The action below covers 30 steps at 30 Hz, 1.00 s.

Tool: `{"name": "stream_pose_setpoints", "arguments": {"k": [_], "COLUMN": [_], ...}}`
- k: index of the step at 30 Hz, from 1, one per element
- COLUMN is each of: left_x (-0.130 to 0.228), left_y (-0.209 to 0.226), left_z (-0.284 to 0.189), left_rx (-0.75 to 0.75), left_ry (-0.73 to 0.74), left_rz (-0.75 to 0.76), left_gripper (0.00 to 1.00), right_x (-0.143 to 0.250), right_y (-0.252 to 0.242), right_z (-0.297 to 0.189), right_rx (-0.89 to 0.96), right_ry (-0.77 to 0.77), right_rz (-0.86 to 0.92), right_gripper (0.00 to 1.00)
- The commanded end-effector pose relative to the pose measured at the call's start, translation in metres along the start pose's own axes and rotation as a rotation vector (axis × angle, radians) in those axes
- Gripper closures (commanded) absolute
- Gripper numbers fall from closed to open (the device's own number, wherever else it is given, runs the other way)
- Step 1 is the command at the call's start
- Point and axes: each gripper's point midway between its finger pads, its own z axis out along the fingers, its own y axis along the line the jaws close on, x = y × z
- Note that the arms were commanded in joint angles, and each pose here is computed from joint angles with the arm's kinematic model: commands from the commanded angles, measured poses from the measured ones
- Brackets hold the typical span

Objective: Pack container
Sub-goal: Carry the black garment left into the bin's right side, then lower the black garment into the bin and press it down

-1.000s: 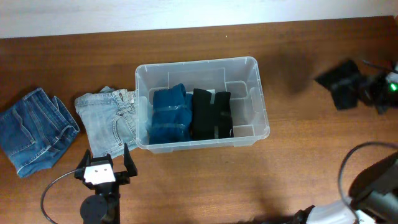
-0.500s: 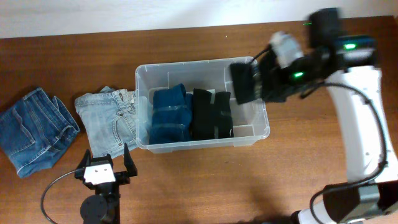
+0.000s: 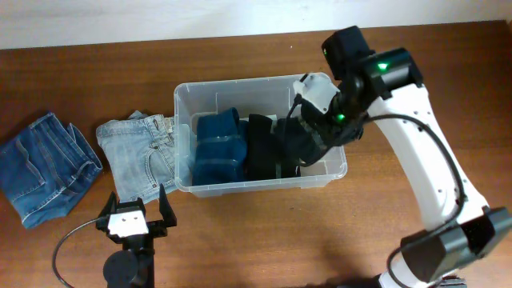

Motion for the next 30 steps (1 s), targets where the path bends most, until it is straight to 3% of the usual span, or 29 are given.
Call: {"name": "stream_pose_setpoints", "arguments": {"k": [1, 21, 30], "left_x": [0.003, 0.003, 0.003], "left_y": [0.001, 0.001, 0.001], "left_z": [0.001, 0.001, 0.001], "left_rx": [-0.002, -0.002, -0.002], "left_ry": [0.002, 0.002, 0.002], "left_rz": [0.015, 0.015, 0.015], "left_gripper": [0.01, 0.01, 0.01], "right_x": [-0.001, -0.005, -0.006], "right_y": [0.001, 0.017, 0.018], "right_z": [0.005, 0.040, 0.063], "right_rx": [-0.001, -0.103, -0.159], "right_ry": [0.025, 0.108, 0.140], "right_rz": [-0.124, -0.519, -0.554], "right_gripper": [0.96, 0.96, 0.96]}}
